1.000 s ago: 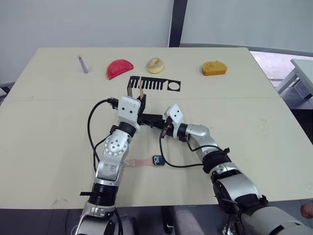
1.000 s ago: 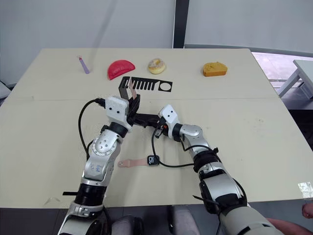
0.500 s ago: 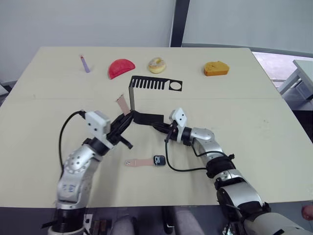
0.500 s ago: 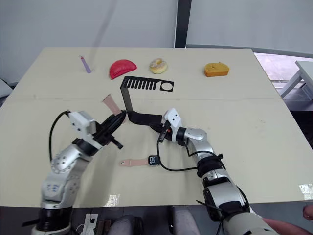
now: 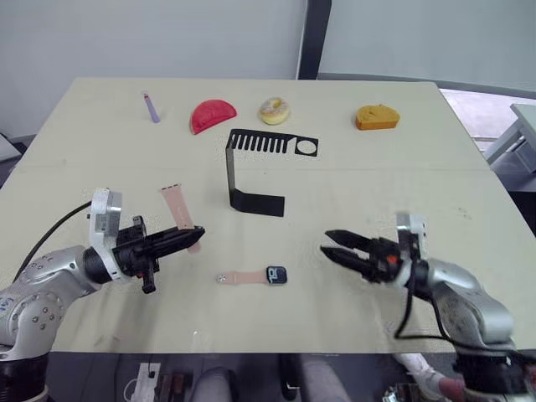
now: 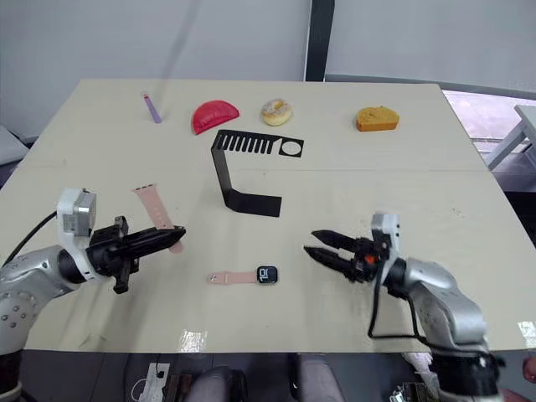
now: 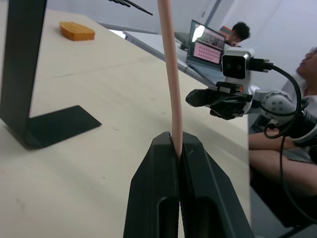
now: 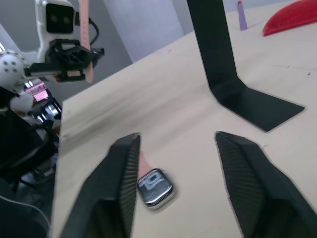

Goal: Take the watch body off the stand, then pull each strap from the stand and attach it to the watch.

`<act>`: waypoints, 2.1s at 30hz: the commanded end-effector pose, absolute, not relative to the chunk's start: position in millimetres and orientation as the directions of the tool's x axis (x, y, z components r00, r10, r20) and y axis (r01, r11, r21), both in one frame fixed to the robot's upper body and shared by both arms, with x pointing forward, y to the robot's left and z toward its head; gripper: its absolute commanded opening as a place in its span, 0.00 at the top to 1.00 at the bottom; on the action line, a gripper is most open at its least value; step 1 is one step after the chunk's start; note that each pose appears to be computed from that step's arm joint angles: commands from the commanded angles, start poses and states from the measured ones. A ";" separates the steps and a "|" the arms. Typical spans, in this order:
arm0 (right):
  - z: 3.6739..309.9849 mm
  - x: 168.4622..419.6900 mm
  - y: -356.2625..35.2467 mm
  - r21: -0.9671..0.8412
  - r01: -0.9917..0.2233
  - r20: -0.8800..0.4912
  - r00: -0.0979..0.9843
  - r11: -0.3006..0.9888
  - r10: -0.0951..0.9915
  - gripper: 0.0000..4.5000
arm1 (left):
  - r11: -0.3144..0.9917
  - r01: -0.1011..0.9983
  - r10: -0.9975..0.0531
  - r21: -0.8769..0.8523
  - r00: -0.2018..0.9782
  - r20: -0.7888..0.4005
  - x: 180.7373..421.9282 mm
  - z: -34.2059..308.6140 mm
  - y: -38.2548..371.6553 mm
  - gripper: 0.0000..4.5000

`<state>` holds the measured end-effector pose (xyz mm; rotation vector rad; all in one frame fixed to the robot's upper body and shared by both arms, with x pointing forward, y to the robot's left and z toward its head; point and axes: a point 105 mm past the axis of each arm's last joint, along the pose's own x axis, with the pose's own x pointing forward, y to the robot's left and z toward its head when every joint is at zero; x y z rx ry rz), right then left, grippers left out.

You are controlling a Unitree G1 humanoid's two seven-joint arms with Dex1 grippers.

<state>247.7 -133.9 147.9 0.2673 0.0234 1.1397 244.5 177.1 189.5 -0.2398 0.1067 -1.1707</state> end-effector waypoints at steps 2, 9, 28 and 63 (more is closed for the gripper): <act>154.6 224.8 -128.0 0.268 -0.875 0.154 0.451 0.402 0.879 0.01 | 0.327 0.909 -0.934 -0.258 0.352 0.056 240.0 195.3 172.2 1.00; 154.3 225.0 -115.5 0.313 -0.883 0.202 0.421 0.349 0.884 0.01 | 0.249 0.938 -0.964 -0.241 0.264 0.032 238.3 192.7 155.7 1.00; 200.0 254.0 -47.0 0.547 -0.837 0.429 0.275 -0.005 0.861 0.01 | 0.032 0.925 -0.998 -0.378 0.051 0.039 241.3 183.5 91.1 1.00; 214.8 249.9 -31.0 0.527 -0.849 0.422 0.216 -0.045 0.881 0.74 | 0.004 0.936 -0.997 -0.352 0.030 0.069 244.5 183.9 79.6 1.00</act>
